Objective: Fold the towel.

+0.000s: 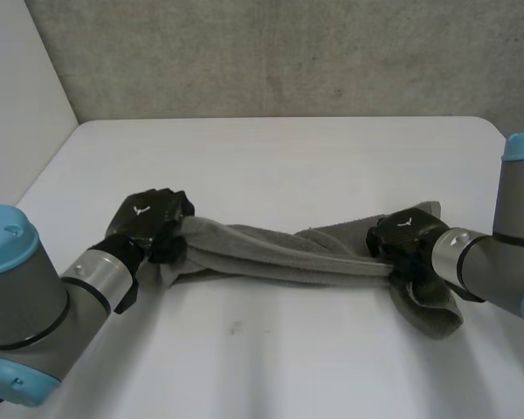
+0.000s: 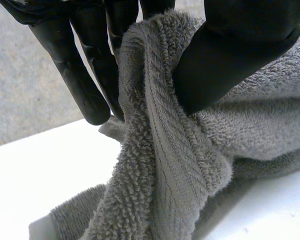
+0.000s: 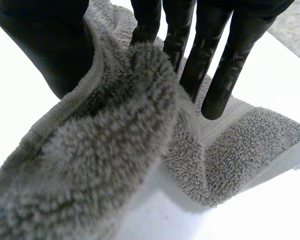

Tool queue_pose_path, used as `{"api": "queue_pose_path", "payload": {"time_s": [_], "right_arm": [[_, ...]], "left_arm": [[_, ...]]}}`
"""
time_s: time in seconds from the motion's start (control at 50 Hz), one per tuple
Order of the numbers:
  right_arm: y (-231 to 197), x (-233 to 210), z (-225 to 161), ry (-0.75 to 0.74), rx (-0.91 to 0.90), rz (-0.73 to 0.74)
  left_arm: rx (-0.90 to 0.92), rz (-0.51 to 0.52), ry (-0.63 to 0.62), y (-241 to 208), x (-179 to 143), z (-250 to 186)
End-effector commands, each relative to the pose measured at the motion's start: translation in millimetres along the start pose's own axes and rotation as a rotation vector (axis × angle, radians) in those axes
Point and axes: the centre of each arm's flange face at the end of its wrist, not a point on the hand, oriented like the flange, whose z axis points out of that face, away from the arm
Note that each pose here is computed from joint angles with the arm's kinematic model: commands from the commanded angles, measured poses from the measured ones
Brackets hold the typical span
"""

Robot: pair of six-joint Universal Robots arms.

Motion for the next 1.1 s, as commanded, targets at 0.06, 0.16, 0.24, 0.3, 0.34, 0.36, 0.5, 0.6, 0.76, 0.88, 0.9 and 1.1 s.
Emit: {"api": "queue_pose_path", "payload": {"time_s": [0.06, 0.16, 0.24, 0.3, 0.34, 0.36, 0.5, 0.6, 0.76, 0.88, 0.9, 1.1], "right_arm": [[-0.2, -4.8, -10.6, 0.048, 0.111, 0.095], [8.3, -11.4, -14.5, 0.046, 0.112, 0.134], [12.3, -19.9, -18.5, 0.034, 0.119, 0.177], [10.9, -29.5, -23.0, 0.014, 0.129, 0.200], [10.1, -33.6, -24.5, 0.007, 0.133, 0.207], [9.8, -36.6, -25.3, 0.003, 0.138, 0.214], [0.6, -40.3, -36.4, 0.018, 0.201, 0.214], [-12.0, -35.3, -45.7, 0.044, 0.252, 0.200], [-23.1, -45.6, -66.9, 0.022, 0.280, 0.183], [-12.0, -70.0, -73.1, -0.045, 0.218, 0.169], [-6.6, -71.2, -71.5, -0.035, 0.198, 0.174], [21.2, -65.6, -54.3, 0.088, 0.161, 0.196]], "left_arm": [[0.091, 0.022, 0.000, -27.6, 1.8, -3.2], [0.115, 0.024, 0.003, -34.8, 3.7, -5.8], [0.122, 0.025, 0.014, -36.5, 7.3, -6.5], [0.128, 0.026, 0.012, -38.4, 6.7, -5.6], [0.129, 0.026, 0.011, -38.6, 6.4, -5.1], [0.129, 0.026, 0.011, -38.6, 6.4, -5.1], [0.139, 0.028, -0.003, -41.7, 1.8, -3.0], [0.155, 0.032, -0.008, -47.0, 0.0, -0.4], [0.191, 0.039, -0.011, -58.8, -1.7, 4.3], [0.220, 0.043, -0.011, -68.8, -2.5, 11.3], [0.220, 0.043, -0.011, -68.8, -2.5, 11.3], [0.237, 0.016, -0.015, -73.8, -7.3, 22.8]]}}
